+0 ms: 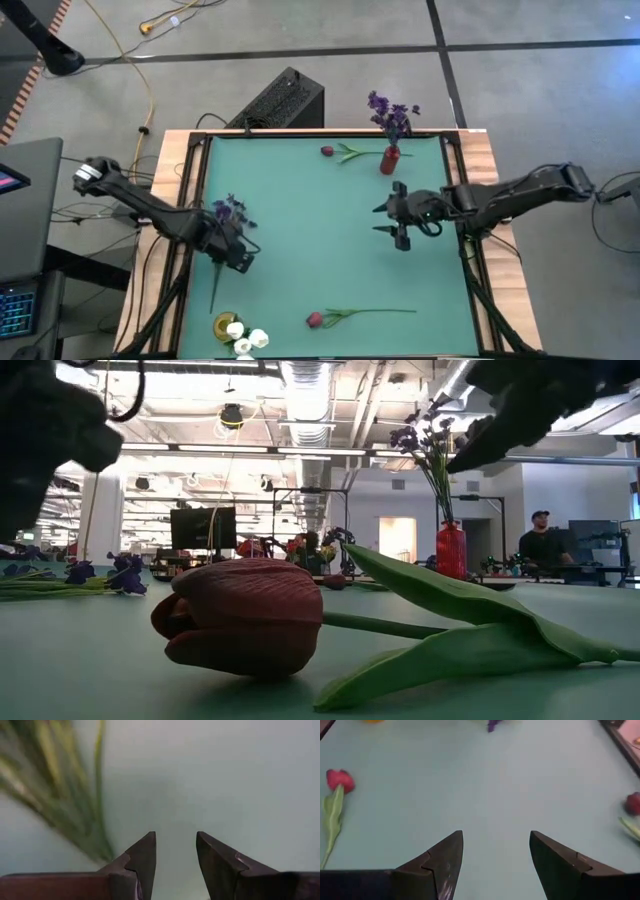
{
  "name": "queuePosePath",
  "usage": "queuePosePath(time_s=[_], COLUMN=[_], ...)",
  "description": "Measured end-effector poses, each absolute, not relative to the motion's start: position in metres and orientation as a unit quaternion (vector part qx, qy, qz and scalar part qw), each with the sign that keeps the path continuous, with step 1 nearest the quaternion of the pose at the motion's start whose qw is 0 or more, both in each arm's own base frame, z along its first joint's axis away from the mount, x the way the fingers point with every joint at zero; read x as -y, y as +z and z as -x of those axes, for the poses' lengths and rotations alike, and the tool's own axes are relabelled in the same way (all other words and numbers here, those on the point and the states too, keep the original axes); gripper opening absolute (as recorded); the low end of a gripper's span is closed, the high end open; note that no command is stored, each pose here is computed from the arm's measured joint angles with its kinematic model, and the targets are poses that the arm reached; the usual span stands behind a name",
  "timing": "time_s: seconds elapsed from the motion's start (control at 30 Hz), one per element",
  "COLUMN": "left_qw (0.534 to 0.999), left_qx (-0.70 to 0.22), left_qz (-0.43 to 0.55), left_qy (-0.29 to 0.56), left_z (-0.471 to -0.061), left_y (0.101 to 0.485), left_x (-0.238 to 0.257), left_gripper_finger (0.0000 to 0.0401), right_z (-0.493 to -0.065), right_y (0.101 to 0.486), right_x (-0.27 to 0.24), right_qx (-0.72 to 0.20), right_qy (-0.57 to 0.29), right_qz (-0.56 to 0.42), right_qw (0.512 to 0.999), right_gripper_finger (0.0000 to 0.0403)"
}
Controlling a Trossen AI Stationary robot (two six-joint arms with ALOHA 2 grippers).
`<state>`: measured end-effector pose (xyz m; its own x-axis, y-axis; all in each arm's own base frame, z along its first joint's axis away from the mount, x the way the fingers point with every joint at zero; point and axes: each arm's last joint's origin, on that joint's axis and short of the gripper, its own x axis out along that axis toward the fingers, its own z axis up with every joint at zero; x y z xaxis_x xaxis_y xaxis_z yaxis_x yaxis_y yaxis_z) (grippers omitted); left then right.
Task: Sort flowers into vase by color
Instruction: Put the purple flowers into the red vase
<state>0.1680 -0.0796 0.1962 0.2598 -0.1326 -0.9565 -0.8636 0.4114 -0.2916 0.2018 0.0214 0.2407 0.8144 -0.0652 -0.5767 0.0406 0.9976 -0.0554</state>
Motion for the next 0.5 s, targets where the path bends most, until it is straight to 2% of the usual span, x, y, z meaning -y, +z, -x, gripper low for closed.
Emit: queuePosePath(time_s=[0.3,0.5], left_qw=[0.548,0.546], left_qx=[-0.601,-0.614], left_qz=[0.422,0.404], left_qy=[0.4,0.402], left_z=[-0.154,-0.159], left_y=[0.177,0.168], left_x=[0.084,0.087], left_gripper_finger=[0.0128,0.0128], right_z=[-0.199,-0.197], right_y=[0.219,0.214], right_x=[-0.031,-0.03], right_qx=[-0.295,-0.303], right_qy=[-0.003,-0.006], right_qz=[0.036,0.03], right_qw=[0.955,0.953], right_gripper_finger=[0.0255,0.0255])
